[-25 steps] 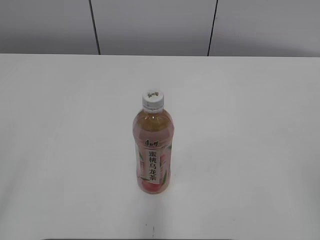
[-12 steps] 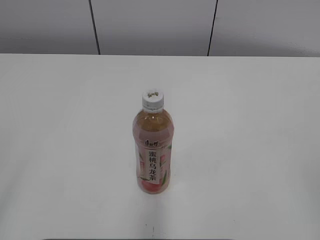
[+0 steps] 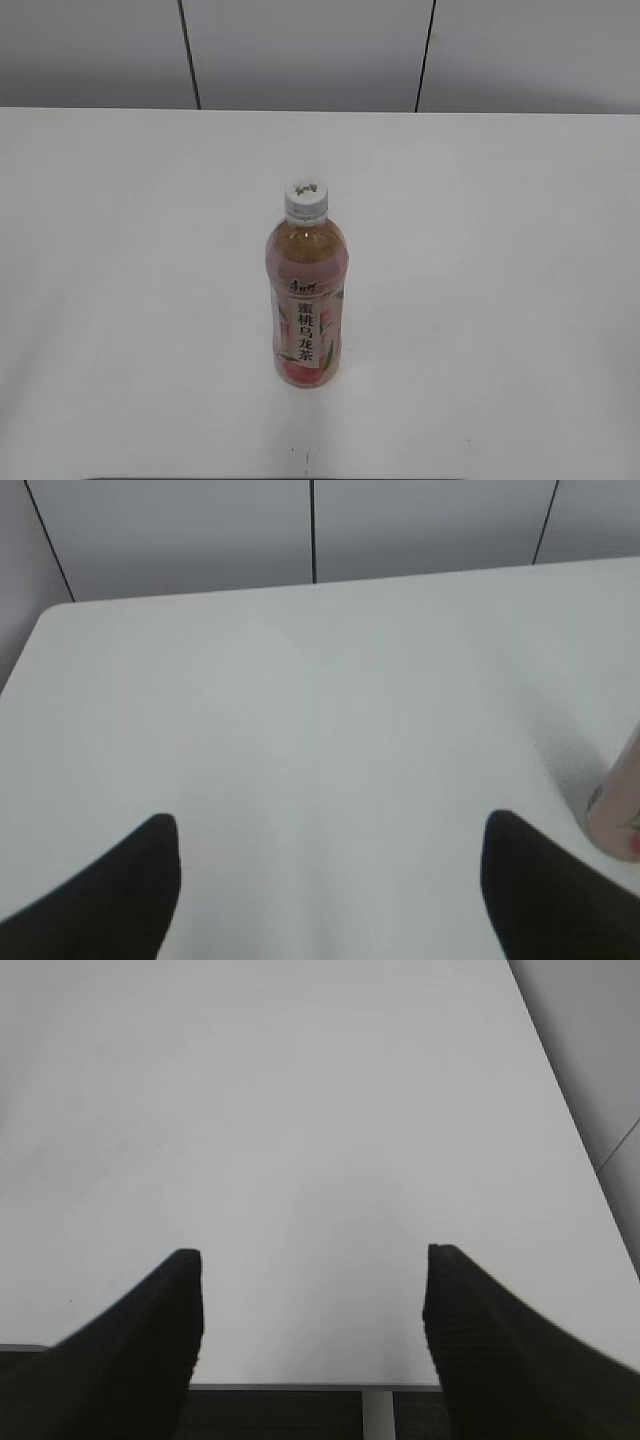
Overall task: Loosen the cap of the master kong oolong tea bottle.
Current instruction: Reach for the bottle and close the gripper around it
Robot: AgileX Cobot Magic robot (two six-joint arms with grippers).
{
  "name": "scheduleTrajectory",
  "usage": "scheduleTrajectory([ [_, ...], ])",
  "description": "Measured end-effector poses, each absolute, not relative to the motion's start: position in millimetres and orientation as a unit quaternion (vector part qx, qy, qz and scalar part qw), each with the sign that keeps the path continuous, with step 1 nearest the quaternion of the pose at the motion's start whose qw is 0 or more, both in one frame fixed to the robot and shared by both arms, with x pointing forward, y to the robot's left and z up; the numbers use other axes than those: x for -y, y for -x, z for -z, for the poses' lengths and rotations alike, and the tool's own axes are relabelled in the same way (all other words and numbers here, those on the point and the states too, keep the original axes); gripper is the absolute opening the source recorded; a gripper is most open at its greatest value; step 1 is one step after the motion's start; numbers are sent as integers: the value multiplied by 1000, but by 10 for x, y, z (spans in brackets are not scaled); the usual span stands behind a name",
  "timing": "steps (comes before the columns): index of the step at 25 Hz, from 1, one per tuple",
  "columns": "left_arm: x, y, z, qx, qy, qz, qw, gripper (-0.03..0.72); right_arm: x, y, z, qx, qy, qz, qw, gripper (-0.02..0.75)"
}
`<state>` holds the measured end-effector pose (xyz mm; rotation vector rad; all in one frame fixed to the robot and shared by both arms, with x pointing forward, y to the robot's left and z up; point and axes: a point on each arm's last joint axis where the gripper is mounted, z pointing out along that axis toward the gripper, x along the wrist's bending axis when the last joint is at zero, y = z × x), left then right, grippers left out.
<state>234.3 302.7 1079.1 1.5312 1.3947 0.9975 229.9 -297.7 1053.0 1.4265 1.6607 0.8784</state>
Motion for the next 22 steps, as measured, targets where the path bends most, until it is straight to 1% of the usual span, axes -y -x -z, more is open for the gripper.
scheduleTrajectory([
  [3, -3014, -2387, -10900, -532, -584, -421, 445, 559, 2977, -2299, -10530, -651, -559, -344, 381, 524],
  [6, -2979, -2451, -11037, -506, -550, -438, 499, 552, 2977, -2299, -10530, -651, -559, -344, 381, 524],
  [9, -2920, -2549, -11167, -493, -513, -420, 563, 531, 2977, -2299, -10530, -651, -559, -344, 381, 524],
  [12, -2891, -2703, -11256, -496, -487, -402, 596, 498, 2977, -2299, -10530, -651, -559, -344, 381, 524],
  [14, -2886, -2842, -11277, -498, -490, -404, 590, 486, 2977, -2299, -10530, -651, -559, -344, 381, 524],
  [19, -2877, -3294, -11249, -495, -531, -427, 539, 479, 2977, -2299, -10530, -651, -559, -344, 381, 524],
  [22, -2879, -3603, -11195, -507, -535, -430, 521, 479, 2977, -2299, -10530, -651, -559, -344, 381, 524],
])
